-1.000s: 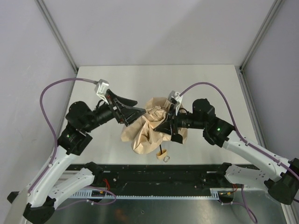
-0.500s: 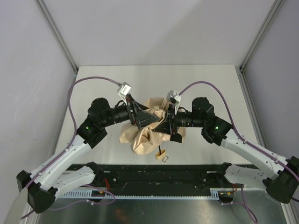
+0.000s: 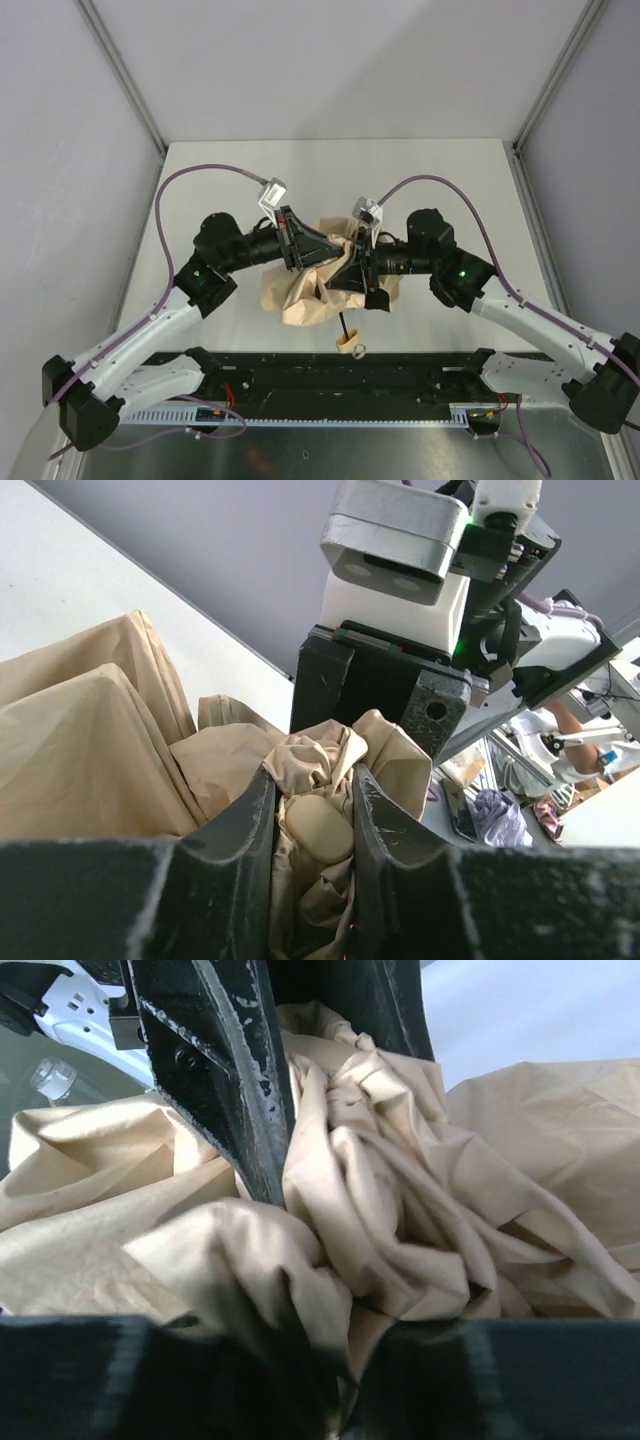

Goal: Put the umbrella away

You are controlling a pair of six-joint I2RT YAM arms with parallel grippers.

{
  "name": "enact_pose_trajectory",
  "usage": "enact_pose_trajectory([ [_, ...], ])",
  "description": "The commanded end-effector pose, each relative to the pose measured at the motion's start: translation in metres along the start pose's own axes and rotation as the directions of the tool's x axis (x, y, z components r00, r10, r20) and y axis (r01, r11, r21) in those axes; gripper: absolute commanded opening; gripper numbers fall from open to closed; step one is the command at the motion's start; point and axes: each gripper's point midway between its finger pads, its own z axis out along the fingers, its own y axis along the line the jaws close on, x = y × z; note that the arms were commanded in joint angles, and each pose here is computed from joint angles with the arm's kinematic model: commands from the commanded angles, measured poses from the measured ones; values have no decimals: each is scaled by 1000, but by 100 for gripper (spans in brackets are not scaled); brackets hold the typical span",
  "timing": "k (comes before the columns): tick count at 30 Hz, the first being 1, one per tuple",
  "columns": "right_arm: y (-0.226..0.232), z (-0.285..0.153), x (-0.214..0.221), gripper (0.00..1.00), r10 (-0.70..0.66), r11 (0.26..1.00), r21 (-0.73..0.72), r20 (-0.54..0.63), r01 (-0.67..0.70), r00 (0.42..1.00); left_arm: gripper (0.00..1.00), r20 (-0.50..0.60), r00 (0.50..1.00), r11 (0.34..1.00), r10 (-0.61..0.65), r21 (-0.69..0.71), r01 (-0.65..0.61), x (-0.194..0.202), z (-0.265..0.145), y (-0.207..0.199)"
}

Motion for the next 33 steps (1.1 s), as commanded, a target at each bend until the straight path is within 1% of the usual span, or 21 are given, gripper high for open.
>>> enact_pose_trajectory([
  [1, 34, -21, -43, 40, -64, 997, -34, 110, 68, 992, 1, 87, 993, 996, 83, 37, -87, -15, -13, -15],
  [2, 37, -24, -44, 51, -49, 998, -31, 115, 53, 992, 1, 119, 987, 993, 105, 40, -111, -19, -17, -19],
  [3, 37, -27, -45, 60, -29, 999, -16, 122, 31, 992, 0, 153, 980, 991, 124, 38, -131, -23, -21, -22],
  [6, 32, -38, -51, 85, 28, 997, 69, 162, -40, 986, 0, 259, 950, 984, 172, -9, -175, -38, -35, -25],
  [8, 22, -46, -56, 95, 89, 981, 153, 215, -123, 973, 0, 333, 918, 977, 214, -49, -210, -49, -44, -26],
  [10, 12, -52, -63, 98, 159, 950, 218, 285, -226, 945, 0, 410, 871, 963, 270, -122, -240, -62, -55, -20],
  [11, 11, -53, -67, 99, 186, 936, 232, 319, -266, 929, 0, 457, 838, 954, 298, -172, -245, -70, -62, -15],
  [13, 8, -53, -72, 99, 242, 897, 258, 390, -358, 888, 0, 550, 754, 931, 358, -266, -249, -86, -80, -6],
  [16, 15, -42, -77, 98, 322, 855, 229, 469, -465, 823, 0, 641, 631, 896, 436, -373, -240, -106, -103, 2],
  [18, 18, -30, -78, 98, 375, 836, 186, 494, -517, 784, 0, 674, 575, 881, 465, -419, -222, -115, -113, 6],
  [20, 22, -18, -81, 98, 440, 815, 111, 519, -568, 733, 0, 704, 533, 877, 470, -441, -190, -121, -120, 10],
  [22, 25, -5, -84, 98, 491, 806, 30, 524, -592, 696, 0, 724, 508, 880, 466, -441, -179, -125, -123, 10],
  [25, 27, 11, -87, 97, 536, 799, -43, 503, -599, 678, 0, 744, 499, 892, 444, -422, -166, -127, -123, 8],
  [26, 27, 14, -88, 94, 553, 793, -67, 494, -605, 671, 0, 750, 496, 895, 438, -415, -162, -127, -124, 8],
  [28, 26, 20, -90, 82, 566, 792, -93, 480, -603, 670, 0, 757, 491, 899, 431, -408, -159, -127, -124, 8],
  [33, 40, 26, -97, 68, 580, 802, -173, 453, -571, 677, 0, 766, 483, 900, 425, -414, -135, -126, -127, 13],
])
